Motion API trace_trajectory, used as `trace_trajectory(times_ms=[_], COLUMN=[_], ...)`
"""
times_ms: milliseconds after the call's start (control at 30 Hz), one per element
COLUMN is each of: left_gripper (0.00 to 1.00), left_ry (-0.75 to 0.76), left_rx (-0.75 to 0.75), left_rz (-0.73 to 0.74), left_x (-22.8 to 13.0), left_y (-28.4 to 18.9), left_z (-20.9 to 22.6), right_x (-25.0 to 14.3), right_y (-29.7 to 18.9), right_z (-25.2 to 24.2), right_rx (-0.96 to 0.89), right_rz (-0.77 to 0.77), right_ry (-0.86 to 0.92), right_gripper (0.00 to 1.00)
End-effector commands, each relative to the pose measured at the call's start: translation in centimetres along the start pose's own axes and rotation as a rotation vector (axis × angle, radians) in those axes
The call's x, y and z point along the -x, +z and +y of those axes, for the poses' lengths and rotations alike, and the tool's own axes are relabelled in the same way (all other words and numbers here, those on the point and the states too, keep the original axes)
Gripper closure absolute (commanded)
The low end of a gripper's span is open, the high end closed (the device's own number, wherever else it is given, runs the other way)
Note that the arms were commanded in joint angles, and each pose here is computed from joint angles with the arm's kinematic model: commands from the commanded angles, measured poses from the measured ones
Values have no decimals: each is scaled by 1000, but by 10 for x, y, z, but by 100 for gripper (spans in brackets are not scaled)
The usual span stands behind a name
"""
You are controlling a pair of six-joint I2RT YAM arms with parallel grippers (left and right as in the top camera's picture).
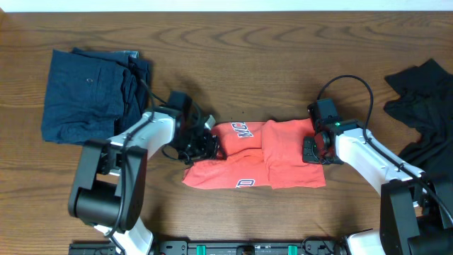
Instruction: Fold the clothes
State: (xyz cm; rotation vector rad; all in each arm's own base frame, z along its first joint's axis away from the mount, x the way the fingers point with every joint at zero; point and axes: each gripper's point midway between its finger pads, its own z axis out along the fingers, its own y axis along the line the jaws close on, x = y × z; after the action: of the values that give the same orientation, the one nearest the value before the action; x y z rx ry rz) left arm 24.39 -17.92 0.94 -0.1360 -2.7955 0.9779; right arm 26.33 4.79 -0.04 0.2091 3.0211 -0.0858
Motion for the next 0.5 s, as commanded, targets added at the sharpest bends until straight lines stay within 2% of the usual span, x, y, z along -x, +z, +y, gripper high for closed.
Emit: trace_trajectory(times_ms=[0,67,100,267,467], left_gripper=[68,91,94,94,94], left_ry=[-48,-54,-63,-124,-106], left_rx=[129,128,127,132,258], left_rz=[93,89,89,99,101], left_x=[-25,-24,-24,-20,-19], left_y=[22,20,18,-8,-71], left_z=[37,38,38,32,12], right_x=[-6,-6,-6,-8,-7], right_y=[7,7,7,4,-7], right_z=[-12,-12,-12,-13,-5], right_rx=[-45,-45,-45,-48,7], right_rz=[16,17,18,25,14], right_ry=[-3,-3,-3,-4,-47], right_gripper=[99,99,99,99,99])
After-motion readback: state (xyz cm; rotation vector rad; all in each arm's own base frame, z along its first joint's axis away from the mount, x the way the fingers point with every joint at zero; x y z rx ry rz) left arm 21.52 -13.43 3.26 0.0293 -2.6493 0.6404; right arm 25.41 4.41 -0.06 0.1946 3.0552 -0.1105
